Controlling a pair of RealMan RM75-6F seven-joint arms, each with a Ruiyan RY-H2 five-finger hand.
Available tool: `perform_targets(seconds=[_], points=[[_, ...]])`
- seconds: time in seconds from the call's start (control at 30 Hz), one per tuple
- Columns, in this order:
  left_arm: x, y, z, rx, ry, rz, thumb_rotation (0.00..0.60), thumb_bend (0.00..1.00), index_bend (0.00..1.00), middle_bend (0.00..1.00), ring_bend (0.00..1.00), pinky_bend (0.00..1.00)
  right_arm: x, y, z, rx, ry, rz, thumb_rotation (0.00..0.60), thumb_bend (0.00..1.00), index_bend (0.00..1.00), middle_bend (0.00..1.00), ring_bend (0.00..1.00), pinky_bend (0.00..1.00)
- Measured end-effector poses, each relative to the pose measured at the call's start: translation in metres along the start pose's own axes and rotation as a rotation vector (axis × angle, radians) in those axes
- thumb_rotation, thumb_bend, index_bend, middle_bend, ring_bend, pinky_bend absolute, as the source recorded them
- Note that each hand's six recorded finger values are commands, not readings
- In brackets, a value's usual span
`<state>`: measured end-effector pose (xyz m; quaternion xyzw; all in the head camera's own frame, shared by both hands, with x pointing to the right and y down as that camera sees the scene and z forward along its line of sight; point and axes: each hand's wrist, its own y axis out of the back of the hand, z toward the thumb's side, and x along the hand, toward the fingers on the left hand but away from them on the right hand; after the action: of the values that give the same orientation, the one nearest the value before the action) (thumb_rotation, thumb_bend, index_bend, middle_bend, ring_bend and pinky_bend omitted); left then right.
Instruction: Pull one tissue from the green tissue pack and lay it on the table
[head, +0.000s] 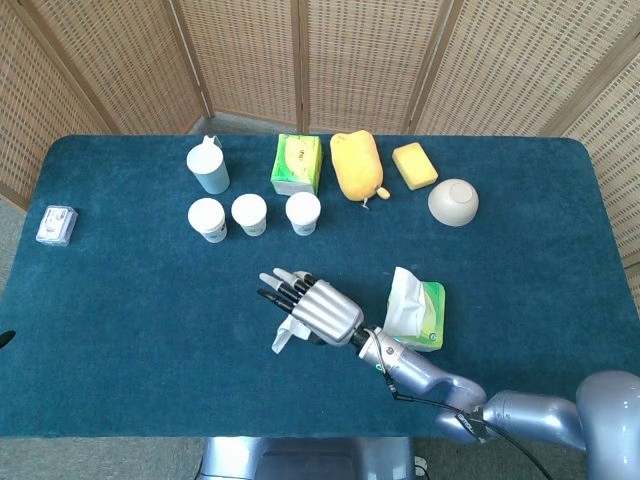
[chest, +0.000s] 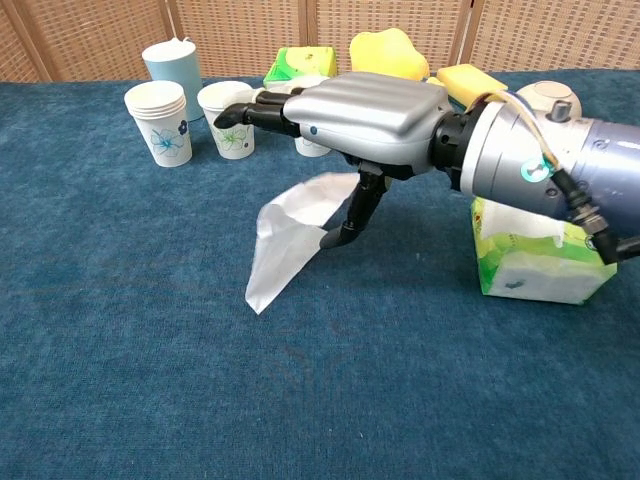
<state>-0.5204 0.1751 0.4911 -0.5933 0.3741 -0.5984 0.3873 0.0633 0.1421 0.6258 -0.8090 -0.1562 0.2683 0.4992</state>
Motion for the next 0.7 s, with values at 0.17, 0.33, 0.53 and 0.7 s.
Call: perform_targets(seconds=[0.17, 0.33, 0.53, 0.7], points=[[0.001, -0.002, 0.001, -0.002, -0.002, -0.004, 0.6, 0.0, 0.0, 0.0, 0.0, 0.0, 0.009, 0.016, 0.0, 0.019, -0.003, 0.004, 0.6, 0.03, 0.0, 0.0, 0.0, 0.16], [0.001, -0.002, 0.001, -0.001, -0.004, -0.006, 0.6, 0.0, 0.0, 0.0, 0.0, 0.01, 0.02, 0.033, -0.017, 0.048, -0.043, -0.027, 0.6, 0.03, 0.0, 0.0, 0.0, 0.17], [0.0, -0.003, 0.001, 0.001, -0.008, -0.006, 0.6, 0.0, 0.0, 0.0, 0.0, 0.01, 0.057, 0.065, -0.071, 0.088, -0.178, -0.117, 0.6, 0.03, 0.0, 0.01, 0.0, 0.19], [0.001, -0.007, 0.002, -0.002, -0.015, -0.007, 0.6, 0.0, 0.0, 0.0, 0.0, 0.01, 0.106, 0.077, -0.135, 0.131, -0.377, -0.151, 0.6, 0.03, 0.04, 0.02, 0.0, 0.19]])
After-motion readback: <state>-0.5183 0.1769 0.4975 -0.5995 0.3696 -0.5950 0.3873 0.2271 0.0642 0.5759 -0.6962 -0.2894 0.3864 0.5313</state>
